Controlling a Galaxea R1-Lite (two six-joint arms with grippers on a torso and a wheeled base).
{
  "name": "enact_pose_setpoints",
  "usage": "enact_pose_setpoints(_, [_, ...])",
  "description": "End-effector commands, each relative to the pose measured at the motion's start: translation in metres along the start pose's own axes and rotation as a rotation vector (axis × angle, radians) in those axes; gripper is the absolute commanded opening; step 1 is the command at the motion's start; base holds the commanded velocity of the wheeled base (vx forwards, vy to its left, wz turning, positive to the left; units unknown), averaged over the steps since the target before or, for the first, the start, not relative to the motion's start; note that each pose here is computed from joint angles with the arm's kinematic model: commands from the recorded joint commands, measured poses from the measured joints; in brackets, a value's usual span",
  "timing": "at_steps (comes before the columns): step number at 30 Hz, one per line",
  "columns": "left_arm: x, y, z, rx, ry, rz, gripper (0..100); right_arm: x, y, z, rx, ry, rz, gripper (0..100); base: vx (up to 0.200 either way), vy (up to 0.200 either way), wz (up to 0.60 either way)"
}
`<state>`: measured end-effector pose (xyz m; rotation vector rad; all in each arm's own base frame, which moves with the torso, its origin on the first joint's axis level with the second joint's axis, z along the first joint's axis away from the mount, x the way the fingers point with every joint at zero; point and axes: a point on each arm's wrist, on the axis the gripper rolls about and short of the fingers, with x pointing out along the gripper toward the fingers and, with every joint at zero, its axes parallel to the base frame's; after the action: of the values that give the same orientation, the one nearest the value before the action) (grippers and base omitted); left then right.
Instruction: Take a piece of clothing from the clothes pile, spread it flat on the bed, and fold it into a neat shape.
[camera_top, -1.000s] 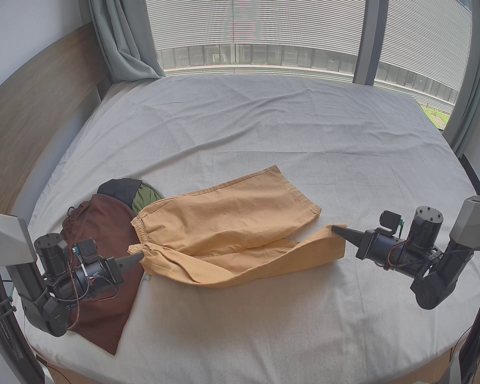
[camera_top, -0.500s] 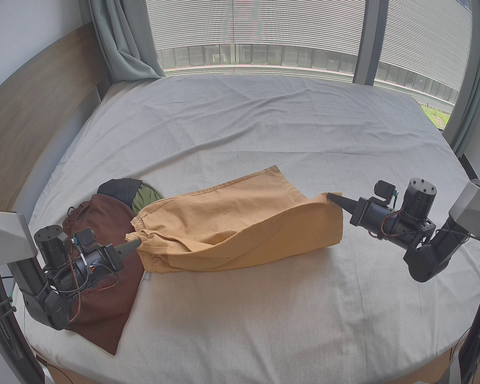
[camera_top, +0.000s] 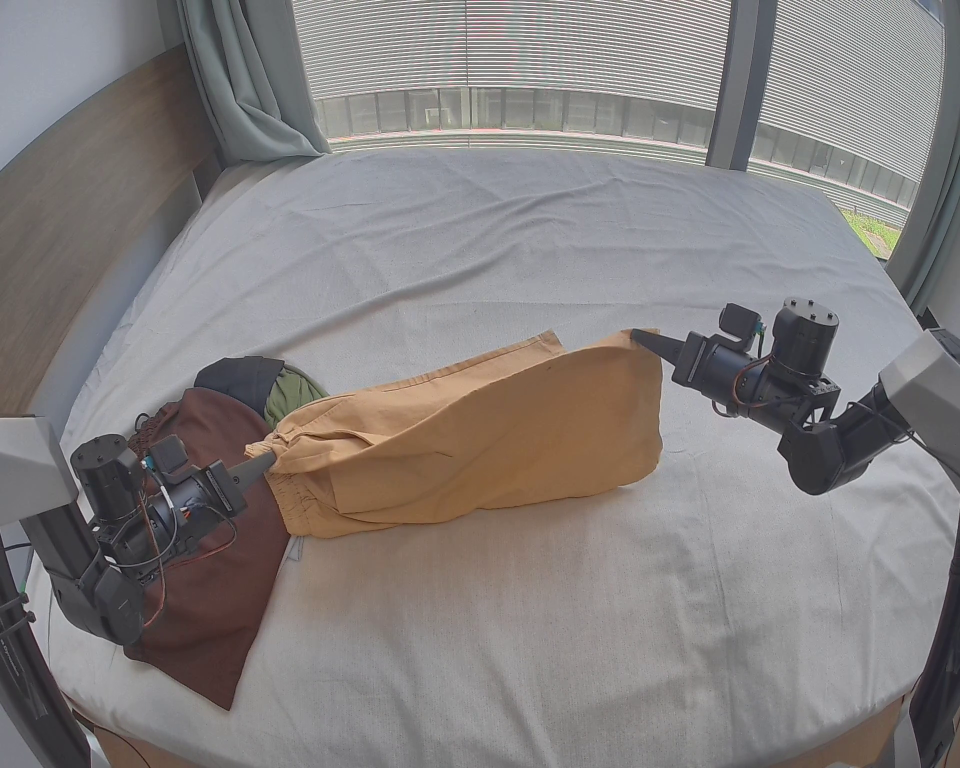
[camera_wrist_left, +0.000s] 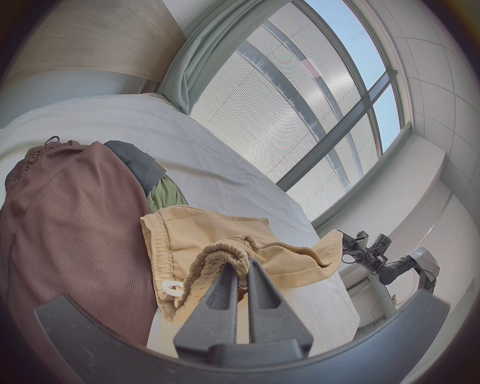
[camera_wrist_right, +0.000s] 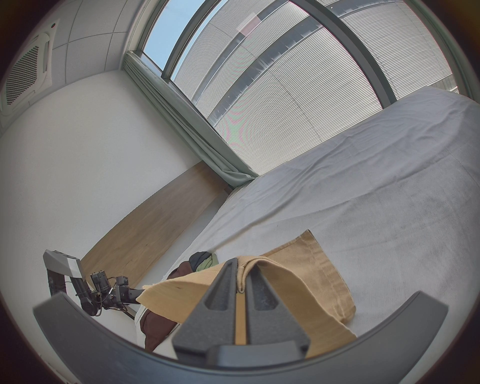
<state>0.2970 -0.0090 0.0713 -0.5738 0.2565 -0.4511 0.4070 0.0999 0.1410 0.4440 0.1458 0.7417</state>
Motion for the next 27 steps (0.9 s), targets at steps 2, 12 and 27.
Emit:
enact_pose_setpoints(2, [0.01, 0.006, 0.006, -0.025, -0.046, 0.028, 0, 0.025, -0.016, 0.004, 0.0, 0.0, -0.004, 0, 0.0, 0.0, 0.0])
enact_pose_setpoints(12, [0.015, 0.014, 0.004, -0.038, -0.046, 0.044, 0, 0.035, -0.02, 0.014, -0.009, -0.017, 0.001, 0, 0.0, 0.0, 0.0])
enact_pose_setpoints(27, [0.019, 0.02, 0.011, -0.081, -0.077, 0.049, 0, 0.048, -0.021, 0.033, -0.021, -0.037, 0.008, 0, 0.0, 0.0, 0.0])
